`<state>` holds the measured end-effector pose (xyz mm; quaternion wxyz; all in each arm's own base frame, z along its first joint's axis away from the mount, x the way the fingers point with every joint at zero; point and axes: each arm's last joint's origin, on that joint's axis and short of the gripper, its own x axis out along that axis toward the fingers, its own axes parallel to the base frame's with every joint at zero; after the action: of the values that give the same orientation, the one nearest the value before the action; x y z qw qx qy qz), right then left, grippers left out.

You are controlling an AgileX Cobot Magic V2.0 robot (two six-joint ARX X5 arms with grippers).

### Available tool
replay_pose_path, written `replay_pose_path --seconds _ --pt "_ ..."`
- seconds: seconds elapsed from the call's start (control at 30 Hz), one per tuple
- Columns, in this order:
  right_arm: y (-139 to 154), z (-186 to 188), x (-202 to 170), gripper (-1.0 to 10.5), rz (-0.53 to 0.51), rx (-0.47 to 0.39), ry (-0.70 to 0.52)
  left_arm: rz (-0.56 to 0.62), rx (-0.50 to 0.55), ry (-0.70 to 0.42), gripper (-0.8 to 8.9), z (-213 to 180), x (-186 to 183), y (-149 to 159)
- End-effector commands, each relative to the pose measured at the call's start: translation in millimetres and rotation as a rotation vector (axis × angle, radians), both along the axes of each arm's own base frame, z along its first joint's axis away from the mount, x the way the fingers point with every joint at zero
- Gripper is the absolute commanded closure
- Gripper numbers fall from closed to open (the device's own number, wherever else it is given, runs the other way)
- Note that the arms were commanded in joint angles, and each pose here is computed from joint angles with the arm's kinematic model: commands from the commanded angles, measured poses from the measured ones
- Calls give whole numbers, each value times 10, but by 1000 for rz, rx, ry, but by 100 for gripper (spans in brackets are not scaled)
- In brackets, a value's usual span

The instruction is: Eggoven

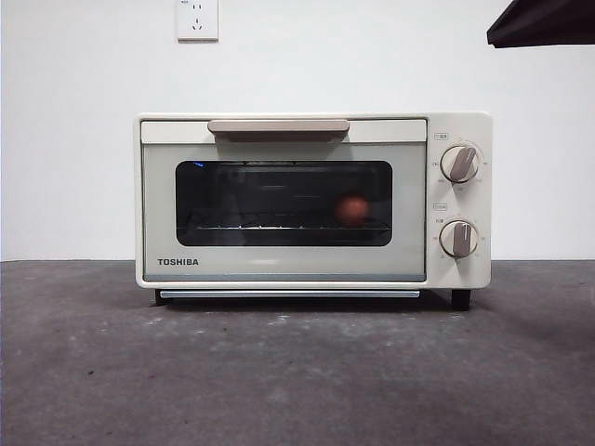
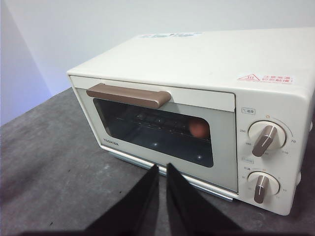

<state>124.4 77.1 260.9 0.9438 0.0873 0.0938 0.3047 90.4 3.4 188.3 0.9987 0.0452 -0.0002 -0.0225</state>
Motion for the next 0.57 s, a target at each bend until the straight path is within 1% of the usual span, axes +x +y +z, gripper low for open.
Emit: replay_pose_path --seconds 0.03,0.2,0.33,0.4,0.57 --pt "9 29 0 942 5 -2 -19 6 -16 24 806 -113 28 5" --pt "9 29 0 942 5 -2 -19 7 -34 106 806 -301 54 7" --pt "9 29 0 942 4 -2 -20 10 -68 173 806 -407 56 8" --pt "9 29 0 942 5 -2 -19 12 -93 172 806 -404 56 8" --pt "9 29 0 942 5 -2 -20 11 -92 159 806 -391 58 8"
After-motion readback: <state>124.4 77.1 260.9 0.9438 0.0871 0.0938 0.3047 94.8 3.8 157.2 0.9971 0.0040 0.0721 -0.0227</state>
